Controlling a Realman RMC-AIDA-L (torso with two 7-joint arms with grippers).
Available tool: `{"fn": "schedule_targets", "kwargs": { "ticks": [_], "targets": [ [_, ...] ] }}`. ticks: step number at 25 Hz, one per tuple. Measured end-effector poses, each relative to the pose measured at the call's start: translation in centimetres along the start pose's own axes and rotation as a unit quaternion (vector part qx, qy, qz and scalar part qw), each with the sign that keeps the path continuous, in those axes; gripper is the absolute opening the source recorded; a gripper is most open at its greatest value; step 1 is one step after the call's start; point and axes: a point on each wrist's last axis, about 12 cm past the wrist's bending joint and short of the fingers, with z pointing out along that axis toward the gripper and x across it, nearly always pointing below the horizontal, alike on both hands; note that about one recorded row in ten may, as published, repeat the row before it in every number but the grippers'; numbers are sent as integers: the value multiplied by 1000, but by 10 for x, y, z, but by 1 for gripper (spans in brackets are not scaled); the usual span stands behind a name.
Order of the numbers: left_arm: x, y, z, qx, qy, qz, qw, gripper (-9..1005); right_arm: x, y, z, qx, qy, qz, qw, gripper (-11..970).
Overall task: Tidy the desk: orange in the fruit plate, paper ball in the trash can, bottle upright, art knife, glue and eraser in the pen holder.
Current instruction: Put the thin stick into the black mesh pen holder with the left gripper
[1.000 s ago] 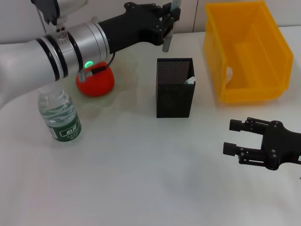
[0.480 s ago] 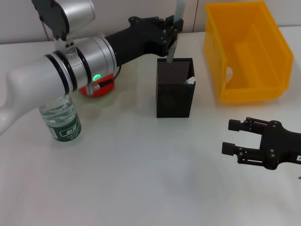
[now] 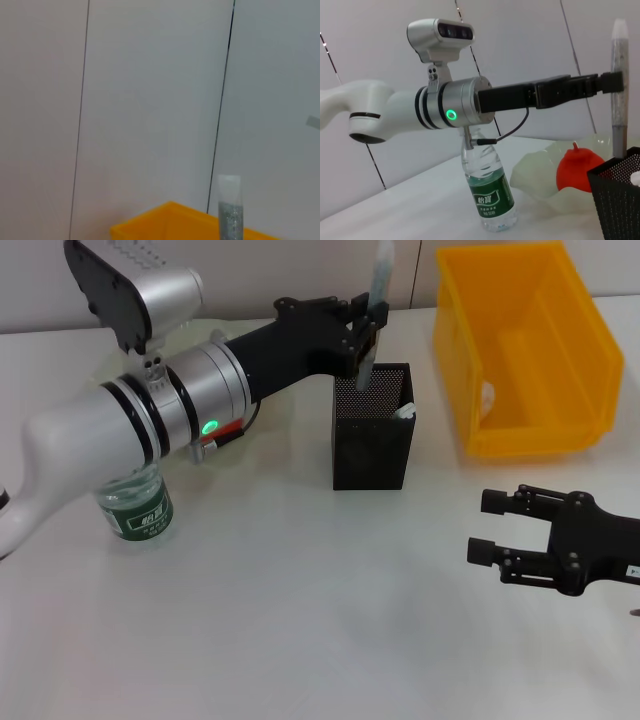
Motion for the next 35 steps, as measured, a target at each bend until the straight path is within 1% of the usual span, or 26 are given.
{"fn": "schedule_targets", "kwargs": {
  "ticks": [14,20,27,30,35],
  "targets": [
    [15,-1,-4,-4,20,-8,1000,144,-4,-3,9,-8,-2,-2,1000,754],
    [19,-4,-2,0,35,0,999,156,-6,-5,12,-9,1,-4,1000,754],
    [20,-4,-2,-1,37,2,999,177,-6,-5,12,-9,1,-5,1000,754],
    [20,-4,-2,0,40,4,999,349,-6,-5,12,-9,0,-4,1000,754],
    [20,-5,-1,2,40,4,999,601,-6,-5,12,-10,1,-4,1000,754]
  ]
}}
